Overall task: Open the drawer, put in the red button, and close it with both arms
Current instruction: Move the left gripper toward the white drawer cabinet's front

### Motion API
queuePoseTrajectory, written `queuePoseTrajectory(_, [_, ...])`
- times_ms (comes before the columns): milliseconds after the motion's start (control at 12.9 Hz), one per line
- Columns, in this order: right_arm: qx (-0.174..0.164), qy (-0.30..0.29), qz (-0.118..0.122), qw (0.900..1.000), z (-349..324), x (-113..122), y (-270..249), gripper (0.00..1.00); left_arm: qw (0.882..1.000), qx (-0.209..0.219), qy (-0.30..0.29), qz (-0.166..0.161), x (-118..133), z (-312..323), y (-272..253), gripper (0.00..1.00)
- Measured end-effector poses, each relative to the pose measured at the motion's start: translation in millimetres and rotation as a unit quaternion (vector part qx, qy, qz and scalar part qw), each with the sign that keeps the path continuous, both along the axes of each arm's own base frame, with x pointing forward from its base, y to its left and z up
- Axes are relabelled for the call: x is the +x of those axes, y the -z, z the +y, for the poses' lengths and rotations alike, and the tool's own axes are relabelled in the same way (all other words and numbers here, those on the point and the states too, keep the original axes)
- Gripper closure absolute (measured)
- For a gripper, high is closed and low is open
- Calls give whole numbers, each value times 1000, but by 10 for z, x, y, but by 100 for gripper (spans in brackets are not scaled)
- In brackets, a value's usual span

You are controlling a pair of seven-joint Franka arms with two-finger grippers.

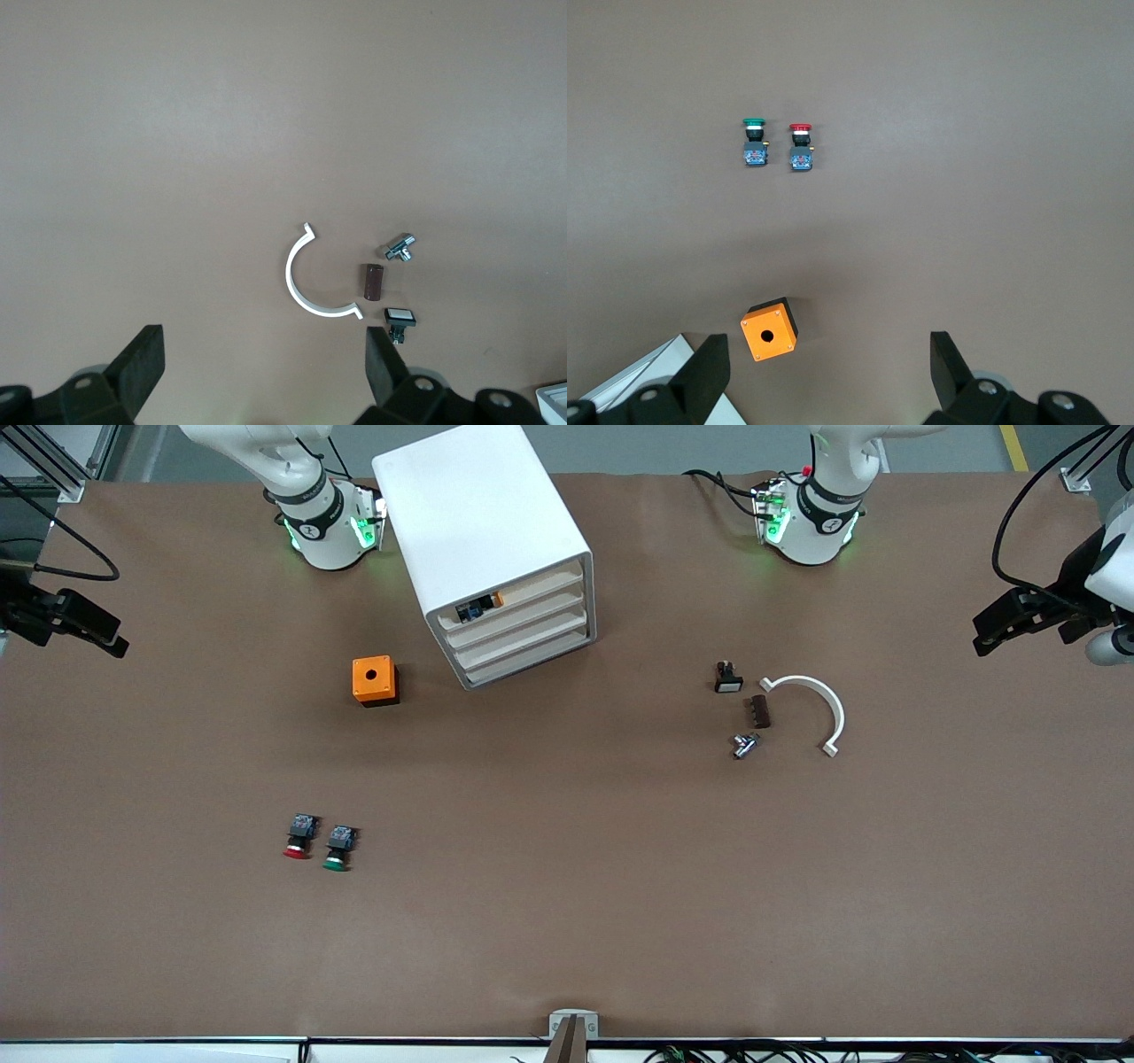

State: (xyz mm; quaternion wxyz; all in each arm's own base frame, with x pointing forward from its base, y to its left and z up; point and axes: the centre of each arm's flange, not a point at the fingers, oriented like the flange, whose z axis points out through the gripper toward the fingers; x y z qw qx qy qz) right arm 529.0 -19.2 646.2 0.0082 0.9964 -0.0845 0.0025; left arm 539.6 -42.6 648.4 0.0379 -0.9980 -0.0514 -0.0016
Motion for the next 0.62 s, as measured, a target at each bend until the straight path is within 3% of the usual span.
queuePoseTrajectory(387, [0, 0, 2, 1000, -1, -5, 5, 0, 1000, 0, 0, 2, 13, 0, 22, 0])
queuePoseTrajectory(619, [0, 0, 2, 1000, 0, -5, 6, 0, 1000, 0, 1, 25, 136, -10, 256, 0])
